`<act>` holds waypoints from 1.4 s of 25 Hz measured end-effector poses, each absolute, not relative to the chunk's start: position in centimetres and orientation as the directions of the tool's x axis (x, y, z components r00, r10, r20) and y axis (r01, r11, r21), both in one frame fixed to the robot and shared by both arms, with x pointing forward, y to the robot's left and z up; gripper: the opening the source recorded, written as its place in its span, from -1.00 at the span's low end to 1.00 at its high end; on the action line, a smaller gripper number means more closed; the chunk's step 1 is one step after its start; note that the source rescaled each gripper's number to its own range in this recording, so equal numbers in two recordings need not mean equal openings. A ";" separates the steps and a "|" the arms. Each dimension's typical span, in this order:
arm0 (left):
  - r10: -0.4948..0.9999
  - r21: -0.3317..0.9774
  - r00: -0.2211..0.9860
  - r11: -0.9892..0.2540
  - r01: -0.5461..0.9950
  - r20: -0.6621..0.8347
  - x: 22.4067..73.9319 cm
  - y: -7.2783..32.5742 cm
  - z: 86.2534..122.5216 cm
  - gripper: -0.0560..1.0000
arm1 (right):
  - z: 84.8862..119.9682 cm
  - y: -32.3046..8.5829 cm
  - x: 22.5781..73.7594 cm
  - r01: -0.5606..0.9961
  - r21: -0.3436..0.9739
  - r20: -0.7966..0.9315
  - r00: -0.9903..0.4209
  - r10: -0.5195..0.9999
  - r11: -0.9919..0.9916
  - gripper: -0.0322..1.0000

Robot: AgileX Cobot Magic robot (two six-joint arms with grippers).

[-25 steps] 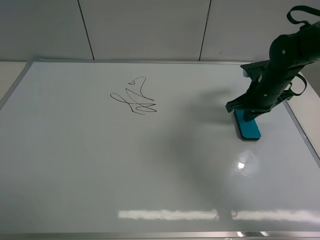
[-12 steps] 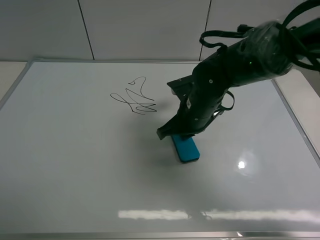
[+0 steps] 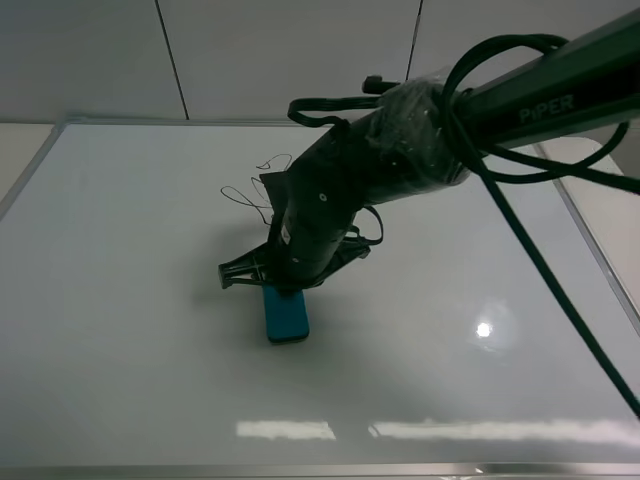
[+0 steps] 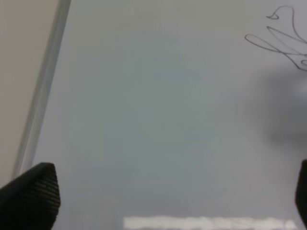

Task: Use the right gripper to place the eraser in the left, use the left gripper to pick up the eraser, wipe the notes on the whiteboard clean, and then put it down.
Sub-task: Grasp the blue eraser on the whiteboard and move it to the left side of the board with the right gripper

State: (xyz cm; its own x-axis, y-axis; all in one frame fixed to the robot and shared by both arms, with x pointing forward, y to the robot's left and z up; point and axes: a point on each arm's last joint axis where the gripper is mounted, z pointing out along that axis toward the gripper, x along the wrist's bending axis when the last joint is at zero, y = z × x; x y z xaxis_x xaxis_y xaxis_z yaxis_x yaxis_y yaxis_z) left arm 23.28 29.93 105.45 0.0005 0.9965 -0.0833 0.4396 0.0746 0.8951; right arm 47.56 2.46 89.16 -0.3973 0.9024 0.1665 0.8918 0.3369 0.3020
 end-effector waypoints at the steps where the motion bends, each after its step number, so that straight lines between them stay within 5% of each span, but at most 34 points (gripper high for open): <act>1: 0.997 0.895 0.001 0.075 0.440 -0.083 23.3 29.9 105.5 1.00 | 89.3 3.3 47.5 0.889 0.310 0.178 -0.403 0.898 0.337 -0.94; 22: 0.997 0.895 0.001 0.075 0.440 -0.083 23.3 29.9 105.5 1.00 | 89.1 14.4 49.5 0.945 0.300 0.368 -0.239 0.899 0.128 -0.94; 35: 0.997 0.895 0.001 0.075 0.440 -0.083 23.3 29.9 105.5 1.00 | 89.1 15.2 49.1 0.949 0.295 0.388 -0.230 0.892 0.116 -0.94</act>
